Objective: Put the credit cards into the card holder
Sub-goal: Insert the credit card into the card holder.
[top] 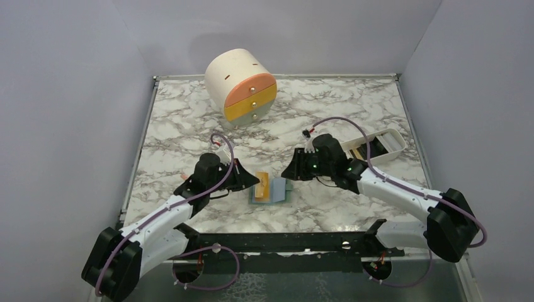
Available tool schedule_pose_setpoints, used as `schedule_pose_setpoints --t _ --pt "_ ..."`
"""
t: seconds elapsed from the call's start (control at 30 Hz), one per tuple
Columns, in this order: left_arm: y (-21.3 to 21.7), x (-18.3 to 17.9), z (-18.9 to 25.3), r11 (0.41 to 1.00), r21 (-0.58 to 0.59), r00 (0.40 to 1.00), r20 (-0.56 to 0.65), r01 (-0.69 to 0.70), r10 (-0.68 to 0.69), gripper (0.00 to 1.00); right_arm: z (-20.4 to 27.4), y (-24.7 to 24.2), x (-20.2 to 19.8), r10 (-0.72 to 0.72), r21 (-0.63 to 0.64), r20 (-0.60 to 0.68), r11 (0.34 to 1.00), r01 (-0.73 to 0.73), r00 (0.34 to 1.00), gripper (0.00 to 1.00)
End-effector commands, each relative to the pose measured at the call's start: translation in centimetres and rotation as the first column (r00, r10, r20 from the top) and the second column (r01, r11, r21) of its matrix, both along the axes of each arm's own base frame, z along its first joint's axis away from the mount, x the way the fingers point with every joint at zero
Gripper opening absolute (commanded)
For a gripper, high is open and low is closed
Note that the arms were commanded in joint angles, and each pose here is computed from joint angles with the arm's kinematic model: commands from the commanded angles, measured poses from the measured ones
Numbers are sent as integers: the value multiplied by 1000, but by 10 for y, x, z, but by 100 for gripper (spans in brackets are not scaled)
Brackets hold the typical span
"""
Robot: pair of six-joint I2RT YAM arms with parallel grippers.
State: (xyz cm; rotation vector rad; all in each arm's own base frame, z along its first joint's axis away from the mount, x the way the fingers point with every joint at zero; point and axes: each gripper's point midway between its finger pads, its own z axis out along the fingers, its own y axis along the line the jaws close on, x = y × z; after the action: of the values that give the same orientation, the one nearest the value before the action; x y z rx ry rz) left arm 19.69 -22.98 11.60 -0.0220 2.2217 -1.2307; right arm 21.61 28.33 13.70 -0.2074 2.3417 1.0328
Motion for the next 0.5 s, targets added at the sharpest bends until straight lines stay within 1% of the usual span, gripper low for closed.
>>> schedule_pose_setpoints --t 0.0,0.17,0.3,0.47 --pt "-8 5 7 999 -30 999 25 31 -31 0 -8 7 7 -1 -110 49 994 6 999 31" --pt "-14 8 -3 998 -33 999 -7 52 -52 0 -31 9 9 13 -209 41 978 -4 999 29" --pt "-18 7 -10 996 -33 997 -21 80 -80 0 -49 4 9 12 -259 29 966 -4 1000 27" --pt "-23 4 -16 991 -33 991 -36 130 -131 0 -66 0 7 36 -310 17 950 -28 999 22"
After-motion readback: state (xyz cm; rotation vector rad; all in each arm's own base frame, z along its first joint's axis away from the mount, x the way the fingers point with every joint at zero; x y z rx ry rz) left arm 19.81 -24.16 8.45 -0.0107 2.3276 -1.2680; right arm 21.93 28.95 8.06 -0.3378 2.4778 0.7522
